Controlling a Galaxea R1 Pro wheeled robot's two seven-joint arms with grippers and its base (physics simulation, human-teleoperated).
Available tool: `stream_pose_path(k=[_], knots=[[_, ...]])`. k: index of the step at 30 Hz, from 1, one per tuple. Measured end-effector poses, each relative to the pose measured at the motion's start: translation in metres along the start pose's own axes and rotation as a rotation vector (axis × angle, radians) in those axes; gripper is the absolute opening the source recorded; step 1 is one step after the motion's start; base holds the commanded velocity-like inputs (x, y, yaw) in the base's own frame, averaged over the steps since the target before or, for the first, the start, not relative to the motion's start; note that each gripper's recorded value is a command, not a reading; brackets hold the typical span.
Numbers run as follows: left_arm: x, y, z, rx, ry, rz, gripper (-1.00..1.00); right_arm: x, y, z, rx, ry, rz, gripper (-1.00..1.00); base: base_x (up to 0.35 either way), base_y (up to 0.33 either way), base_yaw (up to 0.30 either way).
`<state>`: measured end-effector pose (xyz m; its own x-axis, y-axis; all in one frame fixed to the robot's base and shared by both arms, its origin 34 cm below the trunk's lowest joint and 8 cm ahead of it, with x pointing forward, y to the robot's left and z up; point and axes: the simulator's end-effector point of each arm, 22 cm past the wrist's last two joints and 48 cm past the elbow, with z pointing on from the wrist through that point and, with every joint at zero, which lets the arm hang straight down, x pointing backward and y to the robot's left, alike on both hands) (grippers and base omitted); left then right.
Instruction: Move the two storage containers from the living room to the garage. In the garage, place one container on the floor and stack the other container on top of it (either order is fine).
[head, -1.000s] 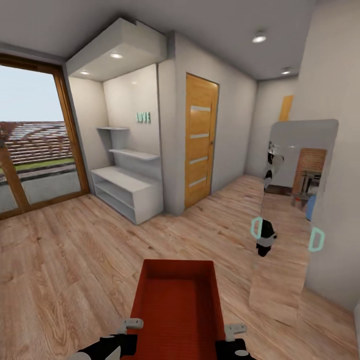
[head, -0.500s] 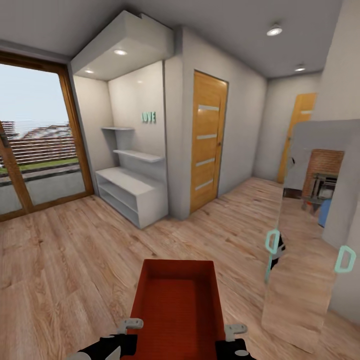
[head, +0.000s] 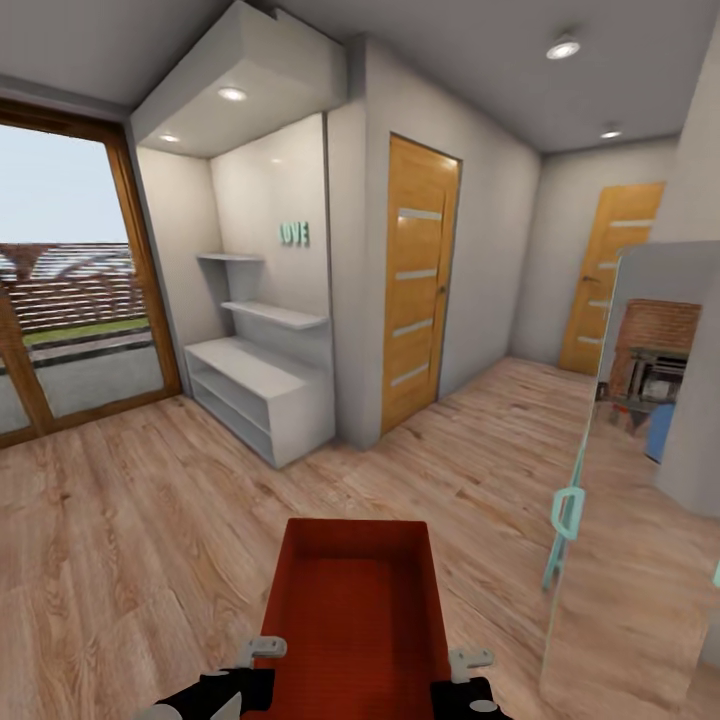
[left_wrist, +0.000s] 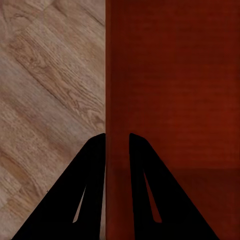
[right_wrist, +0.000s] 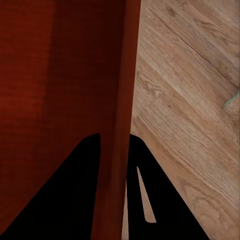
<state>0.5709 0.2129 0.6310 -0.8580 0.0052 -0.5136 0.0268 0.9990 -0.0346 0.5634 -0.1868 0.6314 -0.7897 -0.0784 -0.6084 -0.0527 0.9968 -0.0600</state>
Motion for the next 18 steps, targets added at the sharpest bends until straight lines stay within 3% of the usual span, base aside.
stream_pose_path(k=[18], knots=[[-0.0004, 0.0000, 0.0000, 0.000, -0.001, 0.001, -1.00, -0.0001, 0.0000, 0.0000, 0.000, -0.001, 0.001, -1.00, 0.324, 0.000, 0.000]])
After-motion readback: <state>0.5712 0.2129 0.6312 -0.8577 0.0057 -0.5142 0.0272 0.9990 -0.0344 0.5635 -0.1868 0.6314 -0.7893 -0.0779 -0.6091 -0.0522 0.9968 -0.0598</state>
